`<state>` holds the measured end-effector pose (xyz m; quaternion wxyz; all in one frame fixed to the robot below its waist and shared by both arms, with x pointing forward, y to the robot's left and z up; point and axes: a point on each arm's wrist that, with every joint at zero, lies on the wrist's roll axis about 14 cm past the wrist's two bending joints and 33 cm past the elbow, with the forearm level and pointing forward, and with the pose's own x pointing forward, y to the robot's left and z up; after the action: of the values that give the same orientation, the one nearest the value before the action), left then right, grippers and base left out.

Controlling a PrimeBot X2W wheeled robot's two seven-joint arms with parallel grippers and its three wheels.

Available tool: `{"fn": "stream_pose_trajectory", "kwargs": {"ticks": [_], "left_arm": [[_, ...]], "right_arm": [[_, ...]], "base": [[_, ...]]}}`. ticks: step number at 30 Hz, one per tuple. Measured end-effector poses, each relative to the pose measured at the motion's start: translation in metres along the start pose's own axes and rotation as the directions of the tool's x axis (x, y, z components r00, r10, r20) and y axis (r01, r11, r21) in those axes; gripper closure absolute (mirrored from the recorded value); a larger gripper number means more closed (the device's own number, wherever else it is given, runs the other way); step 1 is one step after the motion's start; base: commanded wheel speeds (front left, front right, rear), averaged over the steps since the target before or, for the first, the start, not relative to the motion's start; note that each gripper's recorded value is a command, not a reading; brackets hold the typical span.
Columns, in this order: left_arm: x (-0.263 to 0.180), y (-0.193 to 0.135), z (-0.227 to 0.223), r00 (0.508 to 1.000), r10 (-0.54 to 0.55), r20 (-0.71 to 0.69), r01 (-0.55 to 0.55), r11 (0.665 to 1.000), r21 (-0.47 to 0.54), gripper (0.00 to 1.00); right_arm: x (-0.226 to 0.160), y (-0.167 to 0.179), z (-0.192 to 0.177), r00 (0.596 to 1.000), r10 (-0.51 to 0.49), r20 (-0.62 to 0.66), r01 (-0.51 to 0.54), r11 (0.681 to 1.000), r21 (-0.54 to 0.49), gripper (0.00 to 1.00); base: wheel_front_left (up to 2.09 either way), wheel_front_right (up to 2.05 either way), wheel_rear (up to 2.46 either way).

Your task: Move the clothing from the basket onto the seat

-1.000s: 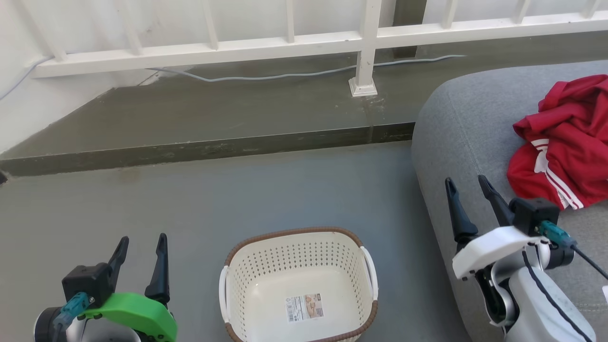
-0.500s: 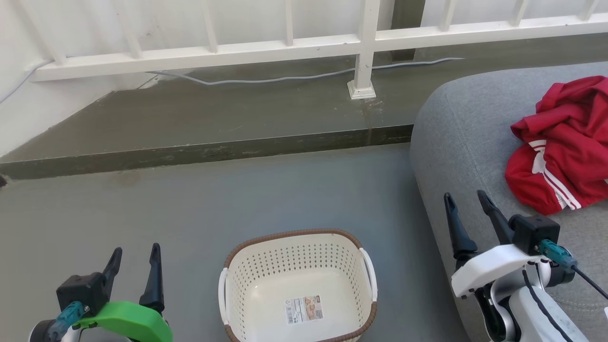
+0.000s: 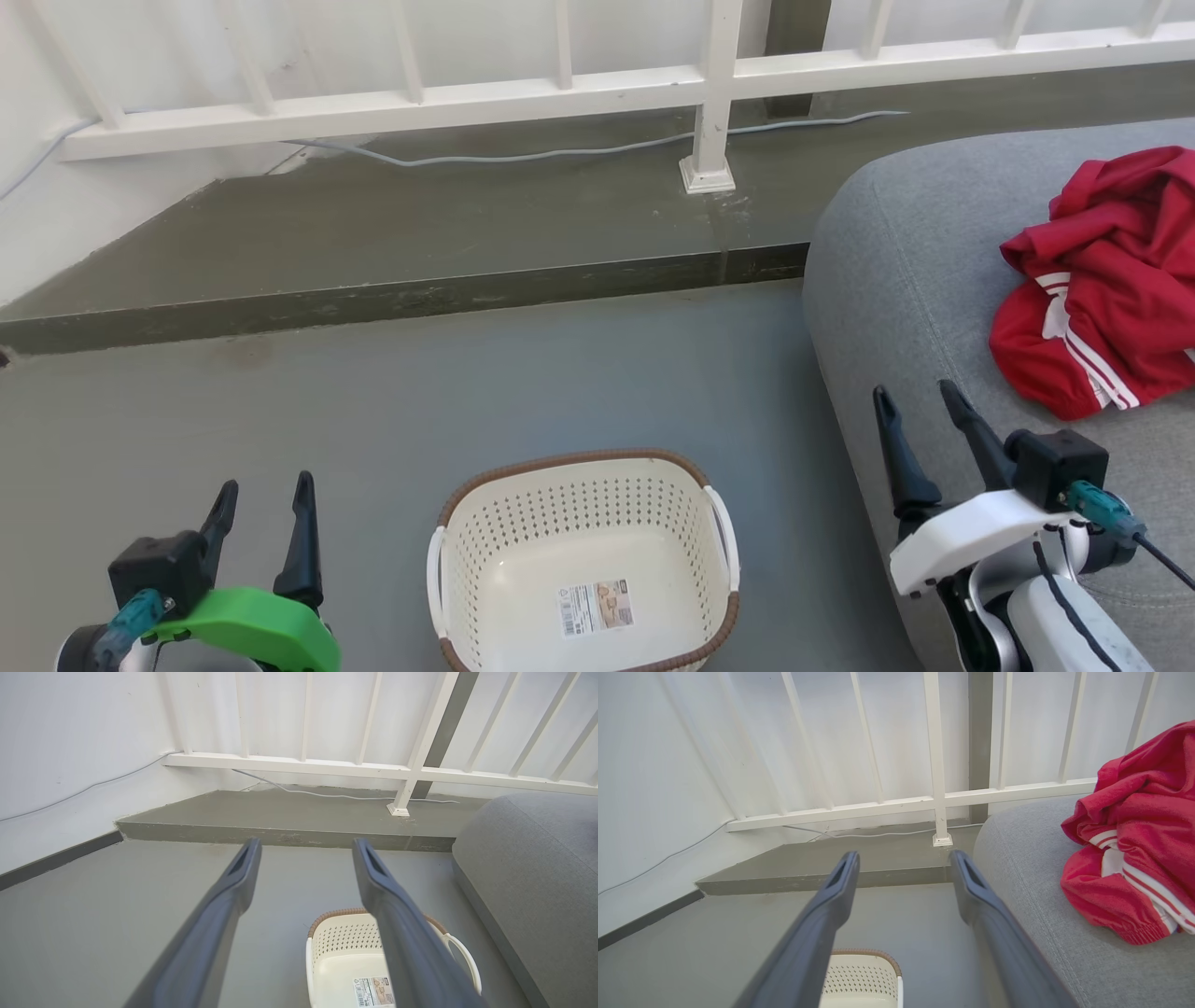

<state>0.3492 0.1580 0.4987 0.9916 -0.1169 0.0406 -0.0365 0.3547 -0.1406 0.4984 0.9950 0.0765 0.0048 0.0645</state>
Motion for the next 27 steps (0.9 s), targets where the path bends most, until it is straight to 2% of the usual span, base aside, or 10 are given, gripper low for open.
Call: {"fn": "stream_pose_trajectory", "kwargs": {"ticks": [1, 8, 15, 27], "left_arm": [[0.000, 0.000, 0.000, 1.000, 0.001, 0.000, -0.001, 1.000, 0.000, 1.00], [-0.005, -0.005, -0.022, 0.998, 0.006, -0.063, -0.009, 0.999, -0.040, 1.00], [-0.005, -0.004, -0.024, 0.997, 0.012, -0.073, -0.019, 0.994, -0.107, 1.00], [-0.005, 0.004, -0.029, 0.994, 0.032, -0.106, -0.060, 0.960, -0.272, 1.00]], "right_arm": [[0.000, -0.001, 0.001, 1.000, -0.006, 0.000, 0.006, 1.000, -0.001, 1.00], [-0.012, 0.000, -0.025, 0.997, -0.022, -0.077, 0.024, 0.999, 0.026, 1.00], [-0.011, -0.006, -0.026, 0.995, -0.042, -0.088, 0.050, 0.994, 0.094, 1.00], [-0.009, -0.015, -0.030, 0.990, -0.077, -0.122, 0.109, 0.952, 0.287, 1.00]], "base": [[0.00, 0.00, 0.00], [0.00, 0.00, 0.00], [0.00, 0.00, 0.00], [0.00, 0.00, 0.00]]}}
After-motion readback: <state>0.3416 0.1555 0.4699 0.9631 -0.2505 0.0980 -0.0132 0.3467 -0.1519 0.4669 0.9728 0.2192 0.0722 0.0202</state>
